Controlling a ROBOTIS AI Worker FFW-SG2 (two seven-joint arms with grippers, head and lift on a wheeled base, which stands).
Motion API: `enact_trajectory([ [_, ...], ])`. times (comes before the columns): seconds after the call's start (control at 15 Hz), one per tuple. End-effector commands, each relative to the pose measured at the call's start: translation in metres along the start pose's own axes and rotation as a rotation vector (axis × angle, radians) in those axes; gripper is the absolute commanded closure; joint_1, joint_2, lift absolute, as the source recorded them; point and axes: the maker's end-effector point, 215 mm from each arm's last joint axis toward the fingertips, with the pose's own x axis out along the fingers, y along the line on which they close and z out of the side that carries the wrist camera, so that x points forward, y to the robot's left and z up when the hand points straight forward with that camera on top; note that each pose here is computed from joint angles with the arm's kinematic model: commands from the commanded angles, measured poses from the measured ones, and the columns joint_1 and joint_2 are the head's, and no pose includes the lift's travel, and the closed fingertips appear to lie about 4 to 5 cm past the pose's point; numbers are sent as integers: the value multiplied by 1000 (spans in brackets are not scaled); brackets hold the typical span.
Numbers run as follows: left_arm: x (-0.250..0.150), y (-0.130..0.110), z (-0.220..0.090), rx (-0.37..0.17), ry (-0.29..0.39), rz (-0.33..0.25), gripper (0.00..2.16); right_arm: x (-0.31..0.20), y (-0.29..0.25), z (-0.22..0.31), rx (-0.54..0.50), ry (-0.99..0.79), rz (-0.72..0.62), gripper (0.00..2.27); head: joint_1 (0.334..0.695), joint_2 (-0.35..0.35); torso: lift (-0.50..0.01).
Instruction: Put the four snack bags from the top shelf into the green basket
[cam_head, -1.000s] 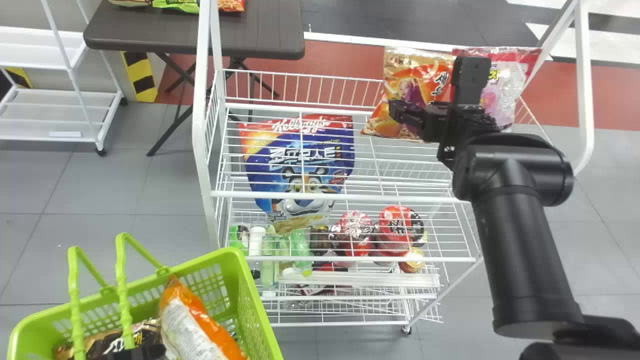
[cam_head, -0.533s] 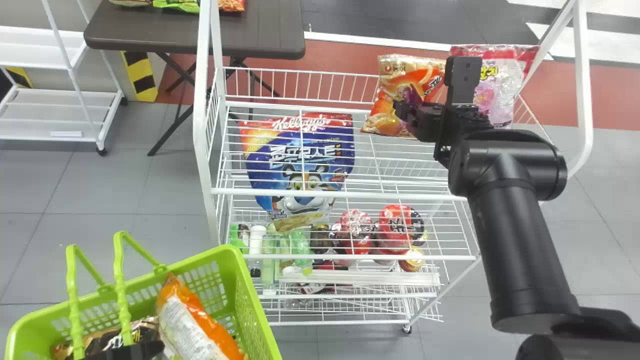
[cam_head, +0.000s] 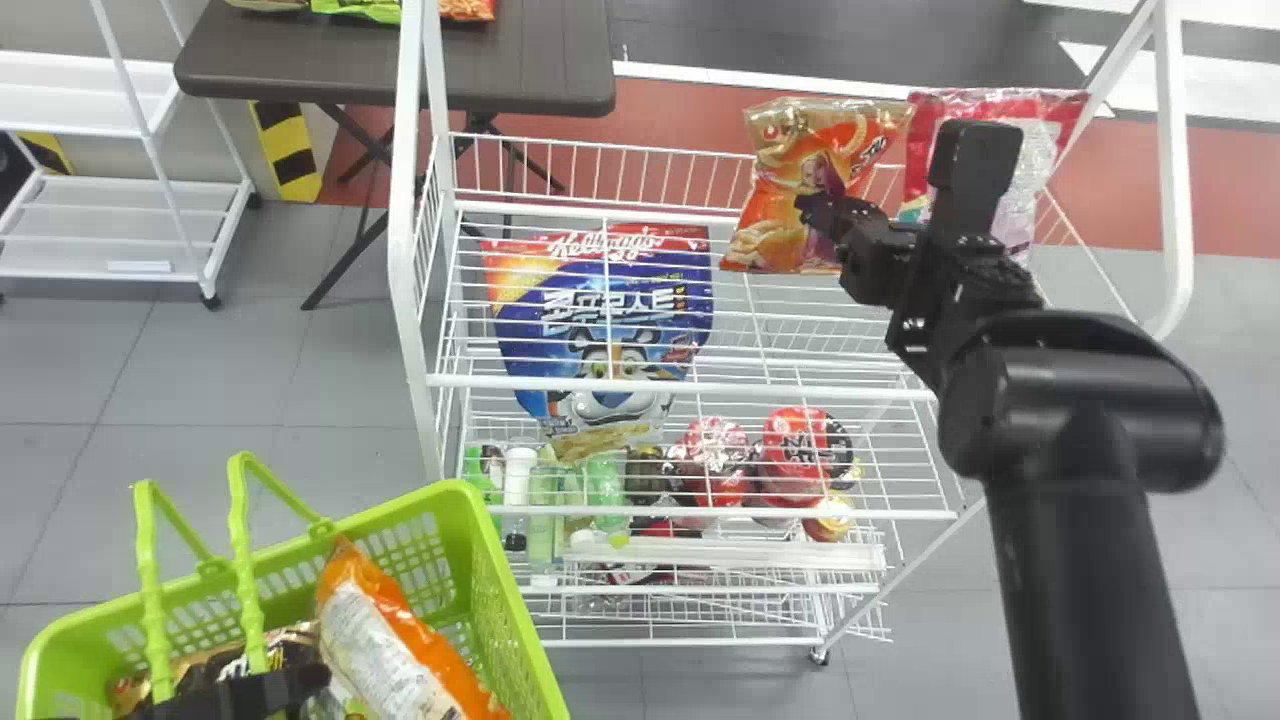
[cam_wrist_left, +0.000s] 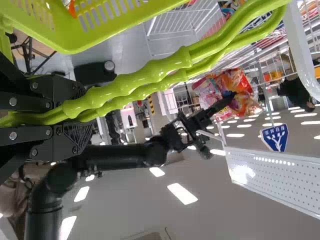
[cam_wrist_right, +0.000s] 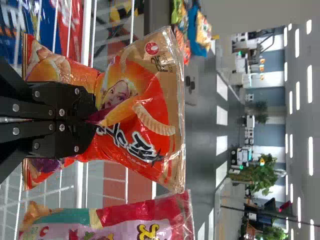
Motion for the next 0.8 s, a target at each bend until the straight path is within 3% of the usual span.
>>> enact_trajectory([
  [0.0,1,-3,2,5,-1,-11,2148,-57,51,-4,38,21,101,2250,695,-102,0],
  [0.27,2,-3,5,4,-4,-15,2148,-145,152,-41,30,108,272,2250,695,-19,0],
  [0.73,4,-8,-1,-16,1,-32,2148,-240,311,-126,8,418,611,2250,695,314,0],
])
